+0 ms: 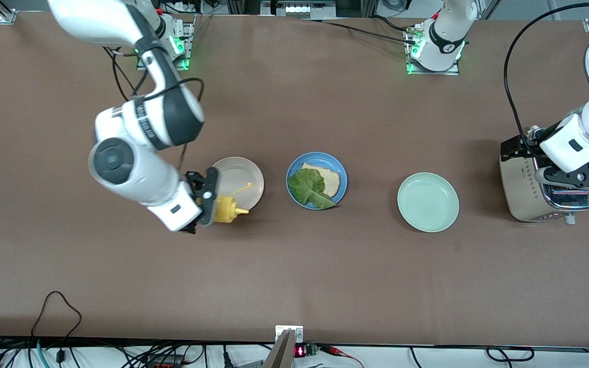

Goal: Make sandwich in blue plate with both arms
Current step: 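Tilt the yellow bottle over the blue plate with the right gripper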

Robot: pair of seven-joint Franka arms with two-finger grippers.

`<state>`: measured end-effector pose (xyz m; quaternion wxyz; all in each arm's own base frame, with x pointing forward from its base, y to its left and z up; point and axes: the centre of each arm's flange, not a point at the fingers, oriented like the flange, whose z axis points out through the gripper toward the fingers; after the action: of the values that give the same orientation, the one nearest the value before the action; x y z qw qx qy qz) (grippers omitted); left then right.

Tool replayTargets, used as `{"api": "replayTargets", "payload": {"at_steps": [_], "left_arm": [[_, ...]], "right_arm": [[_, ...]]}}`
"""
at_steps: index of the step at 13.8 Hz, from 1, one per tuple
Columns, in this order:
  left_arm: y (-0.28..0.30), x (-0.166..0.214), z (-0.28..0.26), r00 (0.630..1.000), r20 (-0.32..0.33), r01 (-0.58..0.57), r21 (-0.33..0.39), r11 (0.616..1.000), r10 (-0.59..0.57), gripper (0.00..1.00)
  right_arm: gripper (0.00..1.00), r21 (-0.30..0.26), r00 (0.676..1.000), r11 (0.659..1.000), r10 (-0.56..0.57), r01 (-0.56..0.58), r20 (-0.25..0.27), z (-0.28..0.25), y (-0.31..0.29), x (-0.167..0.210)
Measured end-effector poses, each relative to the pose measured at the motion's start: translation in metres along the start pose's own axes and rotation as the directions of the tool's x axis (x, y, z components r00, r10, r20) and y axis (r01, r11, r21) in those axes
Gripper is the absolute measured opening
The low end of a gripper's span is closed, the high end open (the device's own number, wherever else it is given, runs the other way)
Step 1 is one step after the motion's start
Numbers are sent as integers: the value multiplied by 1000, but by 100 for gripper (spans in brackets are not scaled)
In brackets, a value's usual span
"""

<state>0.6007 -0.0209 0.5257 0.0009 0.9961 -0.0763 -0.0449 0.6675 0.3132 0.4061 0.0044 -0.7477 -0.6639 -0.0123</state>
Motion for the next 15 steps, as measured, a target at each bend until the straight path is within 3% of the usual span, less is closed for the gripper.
{"api": "replayTargets", "payload": {"at_steps": [5,9,15], "left_arm": [[-16,-3,-2,999,-9,34,-31,999,-35,100],[-18,-3,-8,999,-18,38,-34,999,-39,100],[-20,-4,-11,999,-21,43,-33,999,-43,100]], "right_arm": [[48,-120,985,992,47,-27,163,14,-57,76],[48,-215,954,976,35,31,297,51,-98,121],[48,-253,917,959,-21,131,397,97,-135,157]]}}
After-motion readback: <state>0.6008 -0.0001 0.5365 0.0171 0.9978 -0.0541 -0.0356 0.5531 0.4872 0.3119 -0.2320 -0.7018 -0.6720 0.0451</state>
